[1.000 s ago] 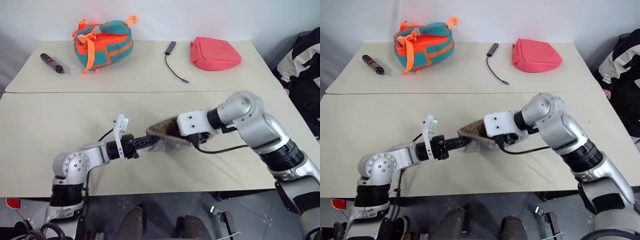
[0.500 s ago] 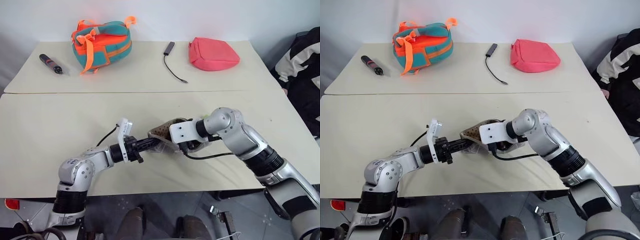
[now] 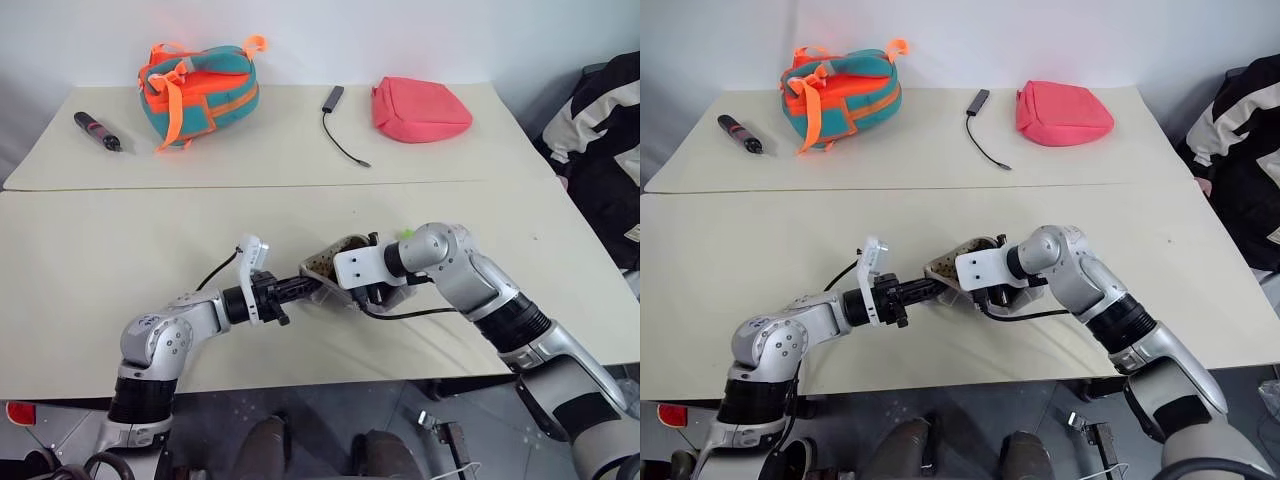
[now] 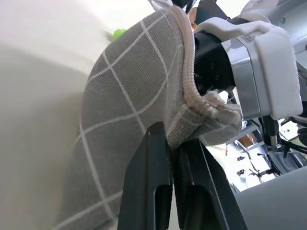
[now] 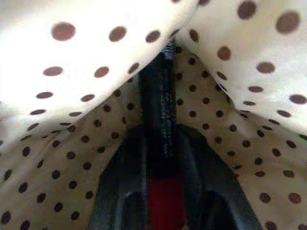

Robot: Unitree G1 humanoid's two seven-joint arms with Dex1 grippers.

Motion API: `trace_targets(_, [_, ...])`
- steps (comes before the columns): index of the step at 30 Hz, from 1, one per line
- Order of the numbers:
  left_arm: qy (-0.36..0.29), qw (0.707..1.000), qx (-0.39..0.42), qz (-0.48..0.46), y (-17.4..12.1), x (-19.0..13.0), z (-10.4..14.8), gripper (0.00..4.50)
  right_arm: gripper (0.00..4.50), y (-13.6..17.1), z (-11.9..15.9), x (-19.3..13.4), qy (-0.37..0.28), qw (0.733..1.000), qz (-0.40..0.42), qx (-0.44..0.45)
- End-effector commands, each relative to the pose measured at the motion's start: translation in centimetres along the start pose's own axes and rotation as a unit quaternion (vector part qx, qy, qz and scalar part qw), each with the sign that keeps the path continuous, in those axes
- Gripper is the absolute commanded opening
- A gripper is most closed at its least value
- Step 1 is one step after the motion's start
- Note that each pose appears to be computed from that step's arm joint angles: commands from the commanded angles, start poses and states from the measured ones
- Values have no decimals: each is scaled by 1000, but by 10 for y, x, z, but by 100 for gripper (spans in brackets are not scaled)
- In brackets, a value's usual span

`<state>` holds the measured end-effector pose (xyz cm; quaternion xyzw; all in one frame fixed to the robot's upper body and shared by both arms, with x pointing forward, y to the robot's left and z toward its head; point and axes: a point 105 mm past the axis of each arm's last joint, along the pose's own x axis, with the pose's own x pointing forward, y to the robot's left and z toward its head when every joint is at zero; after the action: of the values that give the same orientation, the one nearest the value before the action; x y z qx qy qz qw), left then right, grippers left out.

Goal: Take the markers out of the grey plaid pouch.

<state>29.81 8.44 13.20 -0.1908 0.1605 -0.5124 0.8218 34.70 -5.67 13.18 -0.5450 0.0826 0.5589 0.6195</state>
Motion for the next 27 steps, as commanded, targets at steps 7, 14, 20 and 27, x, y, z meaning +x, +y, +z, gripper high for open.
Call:
trace_targets(7, [-28,998,52,29,7,-7,15,0,53,-22,31,-54,-56,998,-36,14])
trace_targets(14, [-33,993,103,38,9,6,23,0,53,-21,21,-74,-29,999,-35,3])
trace_targets(20, [-11,989,148,15,-2,16,20,0,53,-46,24,-83,-46,994,-95,23])
trace_targets(27, [-7,987,159,11,-4,9,25,0,53,-62,29,-101,-83,987,-132,44])
